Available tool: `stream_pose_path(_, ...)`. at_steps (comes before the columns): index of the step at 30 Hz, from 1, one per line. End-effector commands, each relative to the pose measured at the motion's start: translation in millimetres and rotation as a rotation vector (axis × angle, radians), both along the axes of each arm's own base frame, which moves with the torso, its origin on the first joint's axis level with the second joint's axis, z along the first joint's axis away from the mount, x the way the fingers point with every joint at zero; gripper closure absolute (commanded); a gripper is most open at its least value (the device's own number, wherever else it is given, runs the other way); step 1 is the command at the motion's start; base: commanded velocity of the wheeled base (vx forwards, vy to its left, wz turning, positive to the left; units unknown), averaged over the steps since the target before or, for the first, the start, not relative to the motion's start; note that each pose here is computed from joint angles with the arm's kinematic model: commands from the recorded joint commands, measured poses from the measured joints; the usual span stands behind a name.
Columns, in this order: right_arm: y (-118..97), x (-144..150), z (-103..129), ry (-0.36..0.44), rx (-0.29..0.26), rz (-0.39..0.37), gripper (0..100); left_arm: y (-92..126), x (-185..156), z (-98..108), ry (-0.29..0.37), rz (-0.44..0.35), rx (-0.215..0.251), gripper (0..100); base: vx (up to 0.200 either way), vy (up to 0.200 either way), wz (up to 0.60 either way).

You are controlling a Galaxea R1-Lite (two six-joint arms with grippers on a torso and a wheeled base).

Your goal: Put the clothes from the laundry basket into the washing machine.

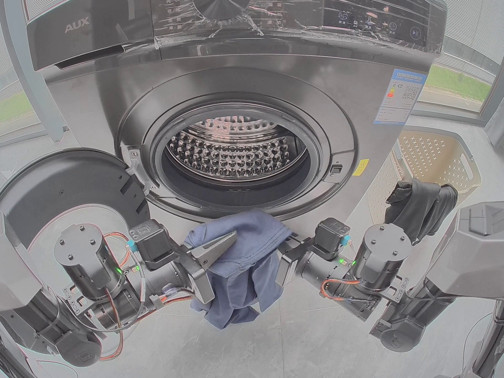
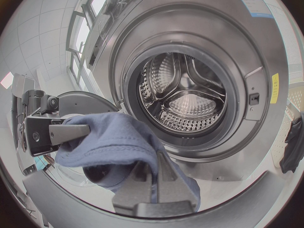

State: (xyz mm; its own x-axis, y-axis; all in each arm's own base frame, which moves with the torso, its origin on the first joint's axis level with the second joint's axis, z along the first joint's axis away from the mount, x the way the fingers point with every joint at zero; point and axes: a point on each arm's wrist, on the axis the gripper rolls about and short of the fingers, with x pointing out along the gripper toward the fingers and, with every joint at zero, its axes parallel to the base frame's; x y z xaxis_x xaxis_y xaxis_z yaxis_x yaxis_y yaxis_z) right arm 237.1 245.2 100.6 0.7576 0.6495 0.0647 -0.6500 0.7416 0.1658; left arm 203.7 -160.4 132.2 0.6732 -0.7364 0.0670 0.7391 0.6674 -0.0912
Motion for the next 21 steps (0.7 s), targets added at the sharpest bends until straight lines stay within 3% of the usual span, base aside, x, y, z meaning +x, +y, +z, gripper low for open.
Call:
stream_pose_path(1, -11.2, -5.7, 11.7, -0.014, 0.013, -0.011, 100, 1.0, 1.3, -1.6, 0.008, 0.006, 0.002, 100, 0.0, 0.0, 0.0)
stream_pose_path(5, -10.6, -11.3, 16.7, -0.021, 0.023, 0.003, 100, 1.2, 0.1, -2.8, 0.014, 0.0, 0.004, 100, 0.0, 0.0, 0.0)
stream_pose_path(6, -10.0, -14.2, 19.1, -0.026, 0.027, 0.01, 100, 1.4, -0.4, -3.4, 0.018, -0.007, 0.005, 0, 0.0, 0.0, 0.0)
stream_pose_path(11, -10.6, -21.5, 33.8, -0.057, 0.064, 0.026, 100, -2.5, 0.4, -14.6, 0.083, -0.012, 0.008, 0, 0.0, 0.0, 0.0)
stream_pose_path(15, -13.5, -25.3, 45.1, -0.08, 0.09, 0.028, 100, -3.9, 2.3, -34.2, 0.14, -0.008, 0.063, 0, 0.0, 0.0, 0.0)
stream_pose_path(21, -20.7, -26.8, 64.8, -0.129, 0.134, 0.015, 100, -2.8, 6.4, -49.3, 0.189, 0.009, 0.099, 0, 0.0, 0.0, 0.0)
